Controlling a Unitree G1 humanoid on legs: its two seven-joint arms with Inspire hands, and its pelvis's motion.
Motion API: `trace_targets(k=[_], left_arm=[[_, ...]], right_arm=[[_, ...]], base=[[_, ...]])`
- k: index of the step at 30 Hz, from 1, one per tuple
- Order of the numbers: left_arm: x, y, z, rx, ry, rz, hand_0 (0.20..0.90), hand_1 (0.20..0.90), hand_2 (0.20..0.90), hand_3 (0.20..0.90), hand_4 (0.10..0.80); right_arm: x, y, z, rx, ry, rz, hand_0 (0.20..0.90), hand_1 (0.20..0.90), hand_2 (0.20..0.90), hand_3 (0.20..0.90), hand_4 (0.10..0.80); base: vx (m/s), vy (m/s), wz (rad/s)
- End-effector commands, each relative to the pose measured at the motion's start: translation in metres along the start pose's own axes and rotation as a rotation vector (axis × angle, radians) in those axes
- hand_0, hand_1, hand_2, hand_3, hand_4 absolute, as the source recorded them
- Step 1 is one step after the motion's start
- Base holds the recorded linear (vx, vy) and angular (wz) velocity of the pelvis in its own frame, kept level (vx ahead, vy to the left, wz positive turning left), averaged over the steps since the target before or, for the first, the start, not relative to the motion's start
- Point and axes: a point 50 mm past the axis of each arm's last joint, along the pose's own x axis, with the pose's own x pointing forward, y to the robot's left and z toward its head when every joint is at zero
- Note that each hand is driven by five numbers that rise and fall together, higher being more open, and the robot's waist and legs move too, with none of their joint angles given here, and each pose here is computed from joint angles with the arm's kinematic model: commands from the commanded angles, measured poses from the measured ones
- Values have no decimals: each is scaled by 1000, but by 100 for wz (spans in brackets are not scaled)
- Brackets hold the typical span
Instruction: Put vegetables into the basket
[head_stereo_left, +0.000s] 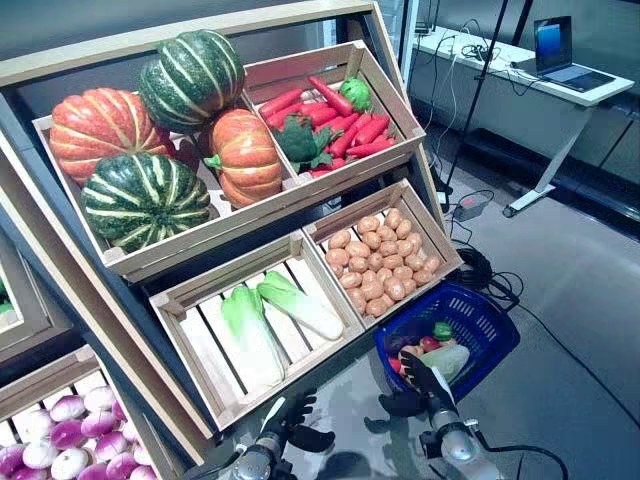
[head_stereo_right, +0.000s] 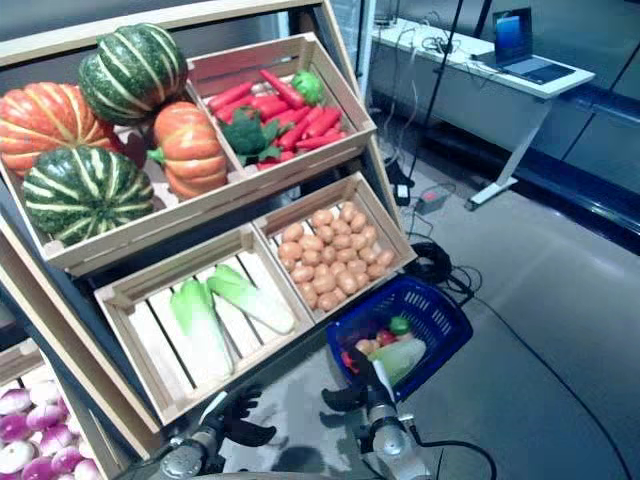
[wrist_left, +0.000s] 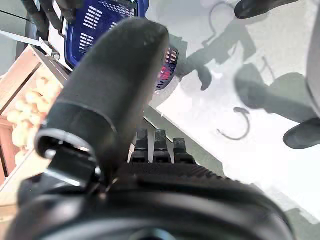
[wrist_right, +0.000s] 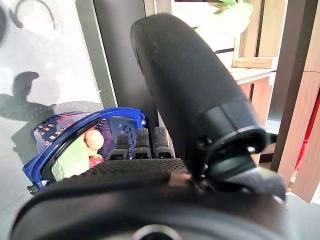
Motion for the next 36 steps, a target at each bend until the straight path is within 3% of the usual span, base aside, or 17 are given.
trace_targets(k=[1, 24, 29, 34, 36], left_arm=[[21, 8, 58, 85, -203, 3, 900, 900, 900, 900, 800], [21, 7, 60, 106, -211, -22, 900, 900, 900, 900, 800], [18, 14, 80, 141, -351, 74, 900, 900, 900, 900, 800], [4, 43, 127, 59, -621, 362, 900, 900, 900, 900, 800], [0, 49, 133, 33, -653, 411, 900, 900, 900, 900, 800]], right_arm=[[18, 4, 60, 53, -271, 4, 900, 900, 900, 900, 800], [18, 5, 47, 130, -190, -1, 900, 900, 900, 900, 800], [18, 4, 45, 147, -177, -14, 900, 900, 900, 900, 800], [16, -5, 47, 168, -174, -59, 900, 900, 900, 900, 800], [15, -6, 48, 172, -176, -62, 900, 900, 900, 900, 800]], base=[[0, 0, 0], [1, 0, 0], [0, 0, 0], [0, 0, 0], [0, 0, 0]])
